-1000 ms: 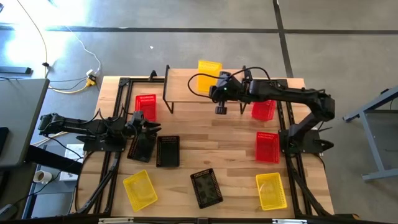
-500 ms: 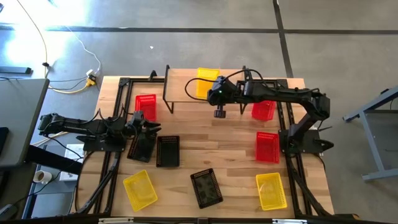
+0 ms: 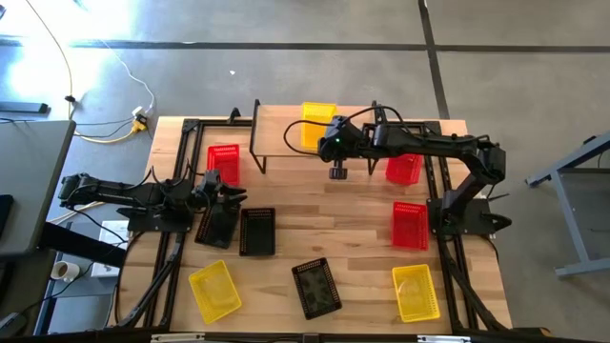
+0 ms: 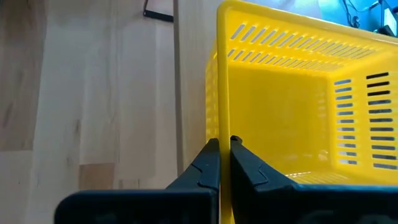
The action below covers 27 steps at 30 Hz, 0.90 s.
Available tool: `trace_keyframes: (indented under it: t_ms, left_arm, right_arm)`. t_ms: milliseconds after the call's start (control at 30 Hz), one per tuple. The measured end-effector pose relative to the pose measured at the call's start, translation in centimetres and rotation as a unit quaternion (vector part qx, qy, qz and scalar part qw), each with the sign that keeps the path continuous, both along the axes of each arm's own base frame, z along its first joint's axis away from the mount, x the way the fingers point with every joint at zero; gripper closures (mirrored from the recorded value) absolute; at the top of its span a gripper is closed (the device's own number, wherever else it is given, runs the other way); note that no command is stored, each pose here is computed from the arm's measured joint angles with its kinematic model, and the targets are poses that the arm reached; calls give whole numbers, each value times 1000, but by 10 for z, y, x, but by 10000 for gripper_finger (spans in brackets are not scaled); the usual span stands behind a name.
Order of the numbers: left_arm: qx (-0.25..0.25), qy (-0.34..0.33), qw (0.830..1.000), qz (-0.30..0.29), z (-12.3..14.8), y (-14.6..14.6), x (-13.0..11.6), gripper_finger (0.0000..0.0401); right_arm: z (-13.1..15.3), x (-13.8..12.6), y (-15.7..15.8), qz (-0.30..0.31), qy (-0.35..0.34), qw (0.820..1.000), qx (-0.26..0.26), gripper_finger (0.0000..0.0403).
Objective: Stack baskets on shelf by color
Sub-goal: Put the top yellow bin on the shelf, then put the middle black bin on the shelf
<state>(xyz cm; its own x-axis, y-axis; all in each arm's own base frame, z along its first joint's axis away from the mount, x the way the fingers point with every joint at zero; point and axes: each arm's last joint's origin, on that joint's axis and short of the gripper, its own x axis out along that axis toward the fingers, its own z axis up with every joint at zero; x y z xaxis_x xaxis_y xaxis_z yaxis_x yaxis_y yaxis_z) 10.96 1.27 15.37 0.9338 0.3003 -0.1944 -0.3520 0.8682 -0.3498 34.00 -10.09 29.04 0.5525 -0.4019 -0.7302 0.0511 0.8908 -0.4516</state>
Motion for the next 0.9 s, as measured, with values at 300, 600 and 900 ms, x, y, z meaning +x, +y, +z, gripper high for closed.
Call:
trace_keyframes:
  t_ms: [300, 600, 900]
  left_arm:
    - [0, 0, 1000, 0, 0, 0, 0, 295]
    - [0, 0, 1000, 0, 0, 0, 0, 295]
    - [0, 0, 1000, 0, 0, 0, 0, 295]
  right_arm:
    - [0, 0, 0, -4, 1, 1000, -4, 350]
    - [3, 3, 0, -1, -26, 1000, 4, 330]
    - [4, 5, 0, -27, -62, 997, 49, 330]
